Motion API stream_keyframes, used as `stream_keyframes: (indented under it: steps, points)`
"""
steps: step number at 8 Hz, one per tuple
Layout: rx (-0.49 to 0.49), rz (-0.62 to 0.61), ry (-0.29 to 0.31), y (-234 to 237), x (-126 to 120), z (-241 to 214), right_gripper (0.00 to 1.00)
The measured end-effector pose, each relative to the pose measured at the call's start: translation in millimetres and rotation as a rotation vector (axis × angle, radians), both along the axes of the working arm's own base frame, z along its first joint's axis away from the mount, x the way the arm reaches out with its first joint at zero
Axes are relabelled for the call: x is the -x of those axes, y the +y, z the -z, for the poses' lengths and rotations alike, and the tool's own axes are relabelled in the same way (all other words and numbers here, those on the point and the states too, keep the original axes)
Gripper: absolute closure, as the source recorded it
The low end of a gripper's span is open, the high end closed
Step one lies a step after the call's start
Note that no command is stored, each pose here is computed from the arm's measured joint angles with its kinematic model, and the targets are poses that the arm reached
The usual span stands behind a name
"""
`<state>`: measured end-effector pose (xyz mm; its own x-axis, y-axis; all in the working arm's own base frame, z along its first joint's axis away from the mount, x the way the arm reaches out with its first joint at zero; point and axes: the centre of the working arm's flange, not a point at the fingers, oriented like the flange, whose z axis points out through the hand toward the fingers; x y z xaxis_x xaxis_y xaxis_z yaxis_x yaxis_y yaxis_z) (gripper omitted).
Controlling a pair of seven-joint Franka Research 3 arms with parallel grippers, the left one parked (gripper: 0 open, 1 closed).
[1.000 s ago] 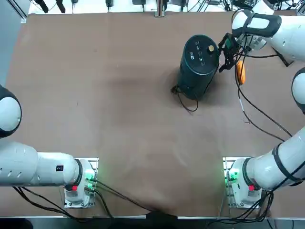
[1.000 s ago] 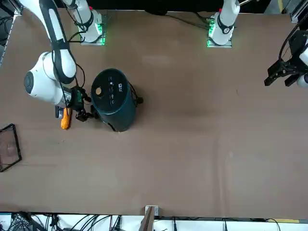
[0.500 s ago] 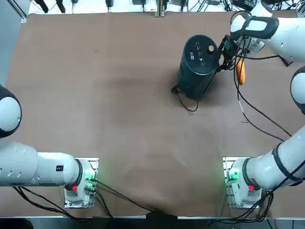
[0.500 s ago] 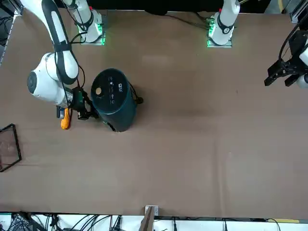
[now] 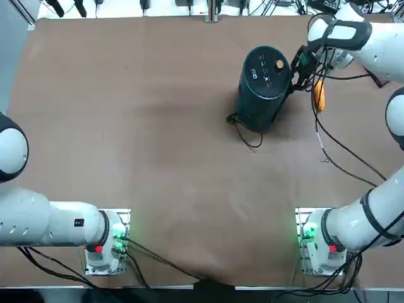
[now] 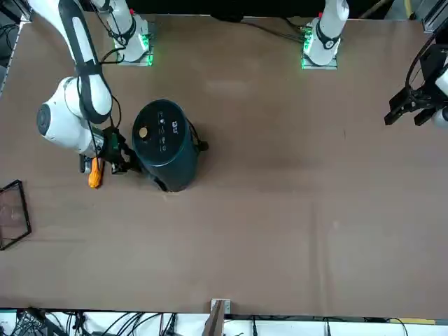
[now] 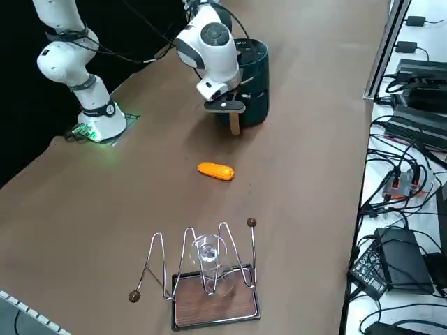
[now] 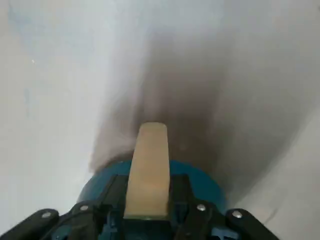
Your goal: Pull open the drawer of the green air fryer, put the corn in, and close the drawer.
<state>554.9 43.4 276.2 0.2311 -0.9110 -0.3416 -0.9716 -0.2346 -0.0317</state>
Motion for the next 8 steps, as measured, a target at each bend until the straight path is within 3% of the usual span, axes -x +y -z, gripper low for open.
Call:
stream_keyframes:
  steps: [4,8]
  points:
    - [-0.003,-0.005,-0.031,-51,-2,3,0.54]
    - [-0.001,-0.016,-0.027,-53,-6,9,0.54]
